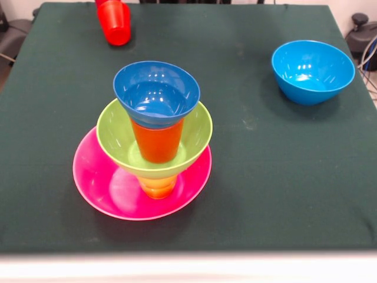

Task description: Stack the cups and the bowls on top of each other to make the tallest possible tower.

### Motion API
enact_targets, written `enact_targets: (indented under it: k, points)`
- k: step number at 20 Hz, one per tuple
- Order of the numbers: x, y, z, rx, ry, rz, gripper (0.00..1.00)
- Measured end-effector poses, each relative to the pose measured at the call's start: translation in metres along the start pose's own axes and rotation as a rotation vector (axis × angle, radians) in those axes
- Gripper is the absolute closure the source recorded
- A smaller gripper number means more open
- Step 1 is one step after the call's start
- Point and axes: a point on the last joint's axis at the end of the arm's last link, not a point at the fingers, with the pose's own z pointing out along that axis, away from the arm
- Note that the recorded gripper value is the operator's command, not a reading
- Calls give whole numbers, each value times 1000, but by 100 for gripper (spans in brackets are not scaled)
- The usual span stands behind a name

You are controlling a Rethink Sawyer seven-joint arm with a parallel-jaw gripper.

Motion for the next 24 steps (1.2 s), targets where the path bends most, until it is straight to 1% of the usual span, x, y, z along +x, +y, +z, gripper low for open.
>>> enact_targets:
  k: [1, 2, 3, 4, 5, 7, 13, 17, 24]
  points:
    - [4, 1, 4, 2, 2, 8, 0]
    - [13, 2, 14, 8, 5, 23, 0]
    - [19, 1, 21, 22, 6, 34, 0]
    - [20, -1, 26, 34, 0, 38, 0]
    - [18, -8, 36, 62, -18, 39, 0]
    - [18, -12, 47, 80, -32, 41, 0]
    - [21, -19, 69, 106, -47, 35, 0]
    - [21, -19, 76, 111, -46, 20, 0]
    - [23, -21, 79, 133, -38, -1, 0]
